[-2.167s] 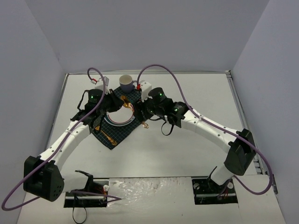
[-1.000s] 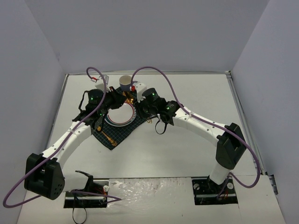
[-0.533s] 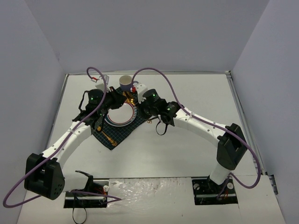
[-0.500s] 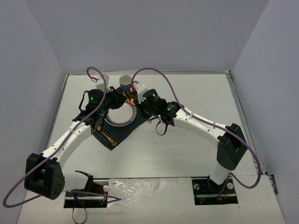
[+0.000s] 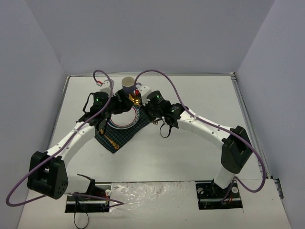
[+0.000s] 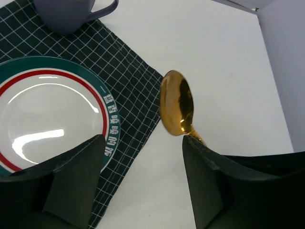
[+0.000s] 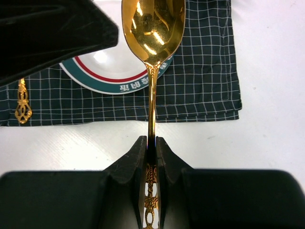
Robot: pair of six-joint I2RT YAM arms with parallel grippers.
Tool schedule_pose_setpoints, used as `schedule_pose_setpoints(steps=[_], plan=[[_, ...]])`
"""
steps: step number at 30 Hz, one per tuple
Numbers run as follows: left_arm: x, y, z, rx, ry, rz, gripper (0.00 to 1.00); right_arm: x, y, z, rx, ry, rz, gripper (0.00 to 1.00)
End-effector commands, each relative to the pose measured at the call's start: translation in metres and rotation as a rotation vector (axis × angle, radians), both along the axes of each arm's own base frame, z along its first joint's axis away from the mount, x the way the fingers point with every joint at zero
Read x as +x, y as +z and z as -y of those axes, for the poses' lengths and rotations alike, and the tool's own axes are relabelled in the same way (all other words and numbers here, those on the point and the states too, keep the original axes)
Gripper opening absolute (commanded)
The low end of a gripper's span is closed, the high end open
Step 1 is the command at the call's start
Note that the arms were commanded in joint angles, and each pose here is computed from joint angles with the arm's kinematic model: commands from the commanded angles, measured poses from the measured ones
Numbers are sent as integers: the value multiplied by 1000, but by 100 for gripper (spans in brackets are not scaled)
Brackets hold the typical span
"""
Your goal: Set the dinner table for one person
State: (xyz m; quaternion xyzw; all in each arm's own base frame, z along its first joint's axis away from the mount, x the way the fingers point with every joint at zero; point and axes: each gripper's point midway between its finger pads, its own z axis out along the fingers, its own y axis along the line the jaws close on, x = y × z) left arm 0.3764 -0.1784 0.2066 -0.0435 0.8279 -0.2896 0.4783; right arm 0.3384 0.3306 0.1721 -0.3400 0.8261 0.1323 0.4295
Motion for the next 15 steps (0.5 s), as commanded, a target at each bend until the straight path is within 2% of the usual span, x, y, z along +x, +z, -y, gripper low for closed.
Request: schedule_pose_setpoints(steps=[1, 6, 10, 15], plan=[[11, 59, -26, 17, 63, 132, 75, 27, 12, 12, 7, -19, 74, 0], [1, 66, -83, 107, 162, 90, 83, 53, -10, 26, -64, -34, 81, 0], [-17, 61, -135, 278, 239, 44, 89, 75, -36, 31, -124, -35, 63, 0], [-35, 55, -166, 445, 316, 24, 92, 100, -57, 16, -130, -6, 58, 0]])
